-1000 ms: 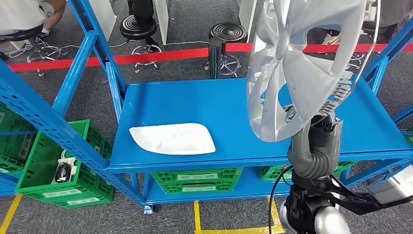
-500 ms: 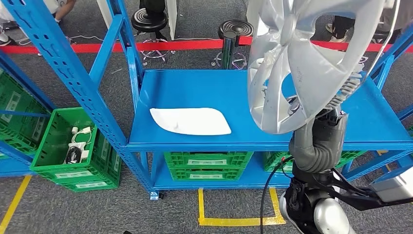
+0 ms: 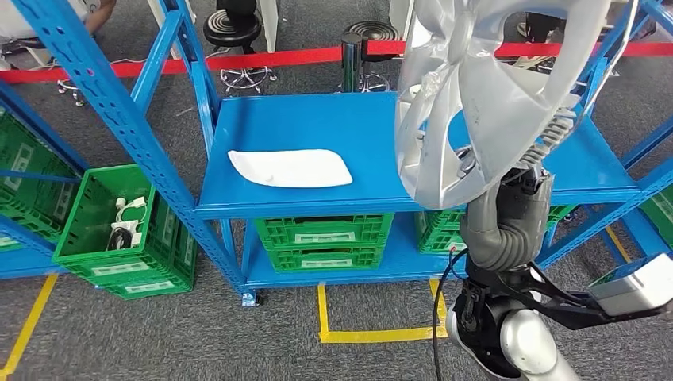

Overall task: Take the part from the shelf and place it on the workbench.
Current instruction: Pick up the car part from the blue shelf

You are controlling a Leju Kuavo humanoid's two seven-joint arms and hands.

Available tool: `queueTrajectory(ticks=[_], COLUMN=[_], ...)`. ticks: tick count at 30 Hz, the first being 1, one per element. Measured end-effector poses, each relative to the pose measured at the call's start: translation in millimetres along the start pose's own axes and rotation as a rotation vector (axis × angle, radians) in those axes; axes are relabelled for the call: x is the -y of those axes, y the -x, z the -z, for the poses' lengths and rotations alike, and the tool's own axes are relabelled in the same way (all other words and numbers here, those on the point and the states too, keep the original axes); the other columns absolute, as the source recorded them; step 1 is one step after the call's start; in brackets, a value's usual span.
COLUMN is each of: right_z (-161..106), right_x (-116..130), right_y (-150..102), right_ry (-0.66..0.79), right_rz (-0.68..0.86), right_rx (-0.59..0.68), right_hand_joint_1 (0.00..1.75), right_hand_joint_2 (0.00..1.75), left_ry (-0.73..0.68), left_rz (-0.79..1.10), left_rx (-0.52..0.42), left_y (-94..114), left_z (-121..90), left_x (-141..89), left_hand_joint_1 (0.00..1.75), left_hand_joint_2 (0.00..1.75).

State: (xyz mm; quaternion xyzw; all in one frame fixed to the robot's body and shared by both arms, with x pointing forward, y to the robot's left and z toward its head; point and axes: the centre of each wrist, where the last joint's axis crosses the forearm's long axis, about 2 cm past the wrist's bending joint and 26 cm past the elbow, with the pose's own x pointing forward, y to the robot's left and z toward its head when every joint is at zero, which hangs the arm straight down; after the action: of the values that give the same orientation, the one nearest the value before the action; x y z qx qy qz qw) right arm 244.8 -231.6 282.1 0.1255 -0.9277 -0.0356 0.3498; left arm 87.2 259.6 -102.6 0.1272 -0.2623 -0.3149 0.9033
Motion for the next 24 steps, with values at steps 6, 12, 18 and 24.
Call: queueTrajectory(ticks=[6,12,18,24], right_z=[1.5,2.5,4.4,5.0], right_x=[-0.3,-0.5,-0.5,-0.8], right_y=[-0.4,0.5,0.6,0.6], right_ry=[-0.003,-0.014,-0.021,-0.022], right_rz=[0.001,0.003,0.003,0.001], right_rx=[0.006,0.007,0.012,0.010], right_hand_joint_1=[1.75,1.75,1.75,1.75], right_hand_joint_2=[1.75,1.75,1.75,1.75], left_ry=[-0.004,-0.015,-0.034,-0.035], left_rz=[0.002,0.018,0.028,0.028], left_rx=[0.001,0.008,0.015,0.015], left_y=[-0.1,-2.1,-5.7,-6.1], left_z=[0.5,1.7,1.4,0.1], left_x=[-1.4,-3.5,-1.1,2.6], left_hand_joint_1=[0.00,0.00,0.00,0.00], left_hand_joint_2=[1.75,1.75,1.75,1.75])
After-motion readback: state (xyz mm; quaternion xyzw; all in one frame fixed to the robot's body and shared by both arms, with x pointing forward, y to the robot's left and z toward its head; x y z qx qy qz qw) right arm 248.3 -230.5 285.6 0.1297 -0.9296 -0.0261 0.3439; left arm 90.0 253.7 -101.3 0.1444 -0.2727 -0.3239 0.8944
